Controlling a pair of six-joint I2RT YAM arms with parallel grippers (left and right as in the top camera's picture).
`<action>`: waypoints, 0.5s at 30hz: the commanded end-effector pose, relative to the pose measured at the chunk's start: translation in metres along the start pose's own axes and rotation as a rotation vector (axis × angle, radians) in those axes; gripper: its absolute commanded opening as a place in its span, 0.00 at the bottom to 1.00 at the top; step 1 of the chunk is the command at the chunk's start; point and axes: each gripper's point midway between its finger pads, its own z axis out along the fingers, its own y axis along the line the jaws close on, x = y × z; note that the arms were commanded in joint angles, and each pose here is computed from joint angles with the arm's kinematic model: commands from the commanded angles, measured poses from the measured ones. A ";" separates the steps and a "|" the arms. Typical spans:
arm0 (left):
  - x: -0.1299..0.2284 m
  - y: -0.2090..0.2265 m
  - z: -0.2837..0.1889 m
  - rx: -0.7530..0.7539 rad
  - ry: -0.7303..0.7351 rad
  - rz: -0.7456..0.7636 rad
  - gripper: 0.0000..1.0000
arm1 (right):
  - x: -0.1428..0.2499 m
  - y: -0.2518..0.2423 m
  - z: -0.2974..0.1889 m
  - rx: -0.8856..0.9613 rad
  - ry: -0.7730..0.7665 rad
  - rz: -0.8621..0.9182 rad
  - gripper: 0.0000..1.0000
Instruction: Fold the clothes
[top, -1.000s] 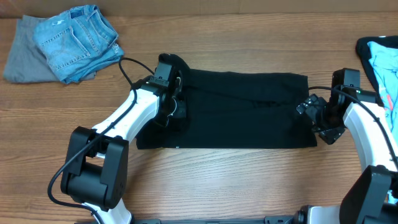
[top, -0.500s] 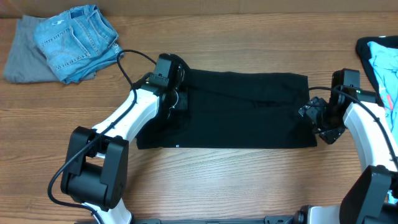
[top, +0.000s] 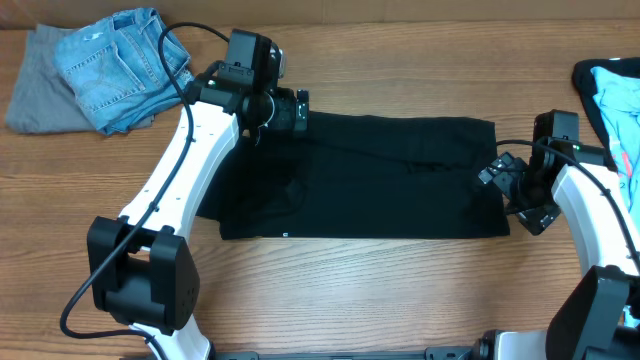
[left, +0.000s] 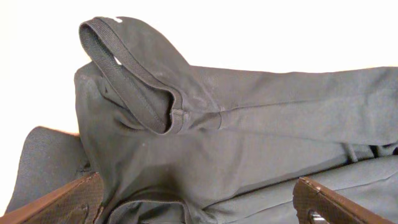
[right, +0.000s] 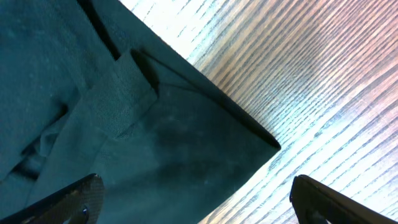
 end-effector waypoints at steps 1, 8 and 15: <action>-0.001 0.001 -0.001 -0.007 0.002 0.064 1.00 | -0.009 0.003 -0.008 -0.012 -0.040 -0.002 1.00; -0.017 0.012 0.007 -0.073 -0.060 0.136 0.96 | -0.013 0.025 -0.013 -0.117 -0.043 -0.085 1.00; -0.043 0.020 0.006 -0.091 -0.160 0.128 0.84 | -0.046 0.057 -0.049 -0.226 -0.161 -0.150 1.00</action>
